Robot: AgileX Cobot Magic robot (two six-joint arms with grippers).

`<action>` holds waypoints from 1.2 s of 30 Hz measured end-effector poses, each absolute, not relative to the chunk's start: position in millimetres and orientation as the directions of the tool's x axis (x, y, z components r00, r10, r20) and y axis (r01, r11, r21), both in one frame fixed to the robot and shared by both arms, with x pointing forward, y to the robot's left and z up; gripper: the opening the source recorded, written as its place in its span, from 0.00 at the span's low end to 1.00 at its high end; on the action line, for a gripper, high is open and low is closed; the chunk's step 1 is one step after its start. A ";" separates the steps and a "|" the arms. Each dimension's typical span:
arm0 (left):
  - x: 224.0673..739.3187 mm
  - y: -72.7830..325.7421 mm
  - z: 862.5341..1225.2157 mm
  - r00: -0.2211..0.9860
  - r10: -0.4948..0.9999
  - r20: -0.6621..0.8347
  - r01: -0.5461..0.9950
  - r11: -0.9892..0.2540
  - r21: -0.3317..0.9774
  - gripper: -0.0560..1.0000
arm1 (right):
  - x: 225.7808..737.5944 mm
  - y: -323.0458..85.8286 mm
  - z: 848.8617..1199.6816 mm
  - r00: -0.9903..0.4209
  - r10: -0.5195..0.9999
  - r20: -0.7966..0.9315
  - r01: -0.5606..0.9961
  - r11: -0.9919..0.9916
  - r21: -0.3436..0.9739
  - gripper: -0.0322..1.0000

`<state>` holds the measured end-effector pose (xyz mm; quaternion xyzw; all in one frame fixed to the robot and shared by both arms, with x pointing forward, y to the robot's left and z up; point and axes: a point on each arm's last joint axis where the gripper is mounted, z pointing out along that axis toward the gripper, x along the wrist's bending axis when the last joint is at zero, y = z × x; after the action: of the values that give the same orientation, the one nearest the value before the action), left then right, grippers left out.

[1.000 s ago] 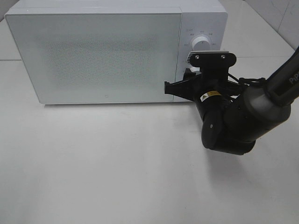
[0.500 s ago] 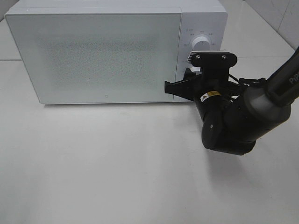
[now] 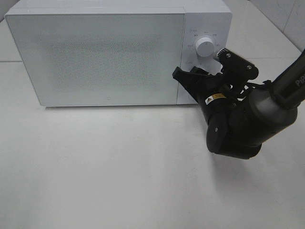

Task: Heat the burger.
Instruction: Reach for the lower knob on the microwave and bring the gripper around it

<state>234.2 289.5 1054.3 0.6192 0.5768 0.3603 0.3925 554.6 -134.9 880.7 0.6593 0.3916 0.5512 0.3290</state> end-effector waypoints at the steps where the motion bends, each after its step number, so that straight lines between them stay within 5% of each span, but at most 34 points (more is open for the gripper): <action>1: 234.2 289.5 1054.3 0.075 0.997 -0.006 0.432 -0.027 0.902 0.99 | 554.6 -135.0 880.6 0.095 0.854 0.512 0.149 -0.521 0.840 0.45; 19: 234.2 289.5 1054.3 0.075 0.997 -0.006 0.432 -0.027 0.902 0.99 | 554.3 -135.3 879.2 0.169 0.511 0.843 0.093 -0.859 0.503 0.46; 36: 234.2 289.5 1054.3 0.075 0.997 -0.006 0.432 -0.027 0.902 0.99 | 553.9 -136.1 878.5 0.199 -0.003 0.980 -0.012 -1.000 -0.001 0.46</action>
<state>234.2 289.5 1054.3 0.6192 0.5768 0.3603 0.3925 553.9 -136.1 878.5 0.7742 -0.0051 0.6329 0.0036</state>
